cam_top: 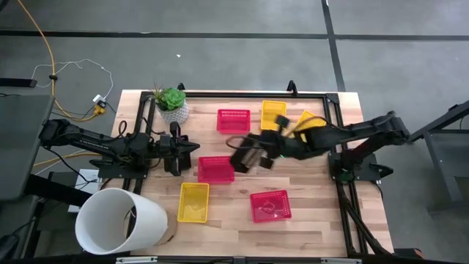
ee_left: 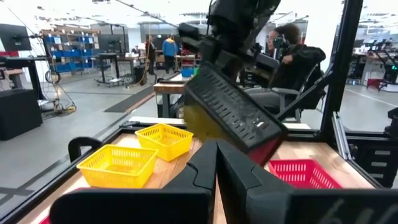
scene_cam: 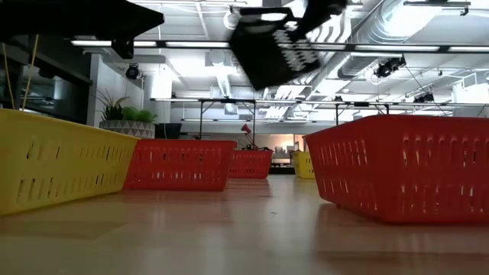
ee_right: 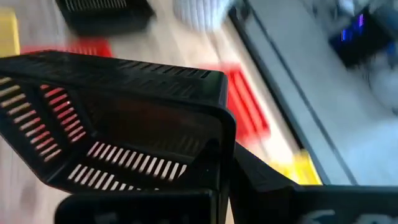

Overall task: Stack baskets by color
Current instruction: Stack the bottom black bin on top of the top black bins

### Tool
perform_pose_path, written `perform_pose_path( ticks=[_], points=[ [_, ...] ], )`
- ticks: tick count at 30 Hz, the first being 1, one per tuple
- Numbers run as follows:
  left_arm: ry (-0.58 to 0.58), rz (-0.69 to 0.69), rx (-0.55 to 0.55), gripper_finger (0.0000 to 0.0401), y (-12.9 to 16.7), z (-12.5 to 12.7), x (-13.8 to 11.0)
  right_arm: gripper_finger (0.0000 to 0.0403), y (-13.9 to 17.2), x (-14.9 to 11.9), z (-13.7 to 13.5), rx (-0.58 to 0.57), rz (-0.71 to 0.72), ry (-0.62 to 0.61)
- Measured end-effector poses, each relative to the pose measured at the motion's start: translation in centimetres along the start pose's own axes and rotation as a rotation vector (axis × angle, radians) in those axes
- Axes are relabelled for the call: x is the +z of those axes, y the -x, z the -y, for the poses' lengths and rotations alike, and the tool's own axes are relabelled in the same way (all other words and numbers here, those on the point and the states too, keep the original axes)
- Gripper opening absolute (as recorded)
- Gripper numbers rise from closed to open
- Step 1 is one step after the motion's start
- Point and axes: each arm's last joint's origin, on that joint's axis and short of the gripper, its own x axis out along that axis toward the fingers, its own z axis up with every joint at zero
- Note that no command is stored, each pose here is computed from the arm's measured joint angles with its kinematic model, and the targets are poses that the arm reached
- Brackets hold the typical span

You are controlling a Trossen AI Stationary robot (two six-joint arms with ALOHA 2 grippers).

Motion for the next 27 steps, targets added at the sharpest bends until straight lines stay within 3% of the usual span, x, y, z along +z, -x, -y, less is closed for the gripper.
perform_pose_path(
  ticks=[5,13,22,27],
  points=[
    [-0.017,0.034,-0.009,0.0000,0.0,0.2,0.3,0.0000,-4.7,2.4,-0.1,0.071,0.146,0.018],
    [-0.055,0.079,-0.029,0.0000,0.6,1.0,1.0,0.0000,-11.5,2.8,-0.3,0.104,0.213,0.009],
    [-0.053,0.046,0.020,0.0005,1.0,2.0,1.0,0.0000,-12.3,3.0,0.3,0.073,0.228,-0.034],
    [-0.102,-0.058,0.069,0.0054,-0.7,2.7,3.3,0.0000,-12.2,2.9,0.6,-0.008,0.203,-0.053]
  ],
)
